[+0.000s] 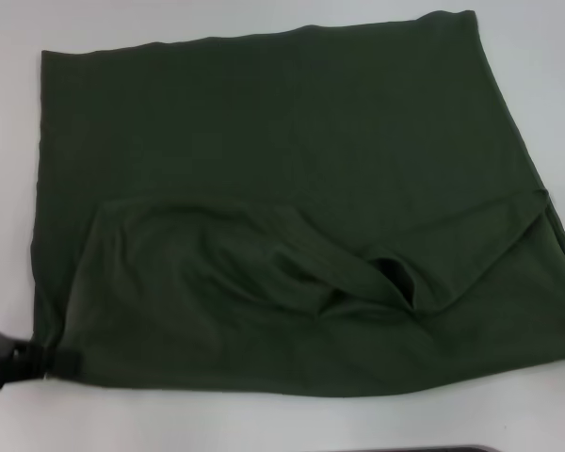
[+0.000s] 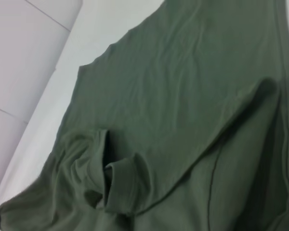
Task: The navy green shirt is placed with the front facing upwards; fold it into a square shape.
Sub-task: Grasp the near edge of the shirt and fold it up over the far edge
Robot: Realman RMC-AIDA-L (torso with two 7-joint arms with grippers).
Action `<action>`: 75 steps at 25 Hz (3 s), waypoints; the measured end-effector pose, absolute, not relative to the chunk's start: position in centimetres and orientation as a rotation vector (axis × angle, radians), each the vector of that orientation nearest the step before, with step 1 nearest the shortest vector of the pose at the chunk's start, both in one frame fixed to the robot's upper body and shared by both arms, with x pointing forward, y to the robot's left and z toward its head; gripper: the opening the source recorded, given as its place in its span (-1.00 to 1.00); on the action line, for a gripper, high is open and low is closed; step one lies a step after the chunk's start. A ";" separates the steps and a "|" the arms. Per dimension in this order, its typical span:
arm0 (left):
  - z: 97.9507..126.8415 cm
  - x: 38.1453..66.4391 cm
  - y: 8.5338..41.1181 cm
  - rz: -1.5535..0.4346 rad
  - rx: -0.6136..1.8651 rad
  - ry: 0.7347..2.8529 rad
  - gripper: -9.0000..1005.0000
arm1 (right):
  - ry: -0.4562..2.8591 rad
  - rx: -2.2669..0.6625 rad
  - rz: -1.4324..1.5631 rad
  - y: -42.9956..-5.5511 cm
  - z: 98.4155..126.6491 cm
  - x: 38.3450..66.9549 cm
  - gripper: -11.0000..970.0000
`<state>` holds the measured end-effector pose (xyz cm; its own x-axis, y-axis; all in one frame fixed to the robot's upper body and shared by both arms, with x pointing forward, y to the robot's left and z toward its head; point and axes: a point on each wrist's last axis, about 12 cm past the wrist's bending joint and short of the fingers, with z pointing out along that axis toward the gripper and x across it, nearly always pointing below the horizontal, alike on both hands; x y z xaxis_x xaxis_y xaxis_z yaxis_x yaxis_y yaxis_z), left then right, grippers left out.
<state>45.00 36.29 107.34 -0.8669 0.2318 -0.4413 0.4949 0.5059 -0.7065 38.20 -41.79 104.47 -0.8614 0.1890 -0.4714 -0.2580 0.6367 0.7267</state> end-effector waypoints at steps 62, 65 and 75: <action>111.4 60.4 31.6 -0.917 0.235 2.026 -0.90 | 2.170 -0.148 0.925 -36.4 110.7 57.5 -0.92; 111.2 61.3 31.2 -0.875 0.201 2.033 -0.90 | 2.164 -0.136 0.861 -36.0 110.9 58.8 -0.92; 110.6 62.9 29.6 -0.773 0.126 2.035 -0.90 | 2.181 -0.135 0.709 -33.2 110.3 62.2 -0.92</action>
<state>62.94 29.63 110.60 -0.5674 -0.2055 -0.7974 0.3756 0.7972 -0.4727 62.24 -33.21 110.28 -0.6588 0.1381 -0.7396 -0.3233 0.8356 0.4440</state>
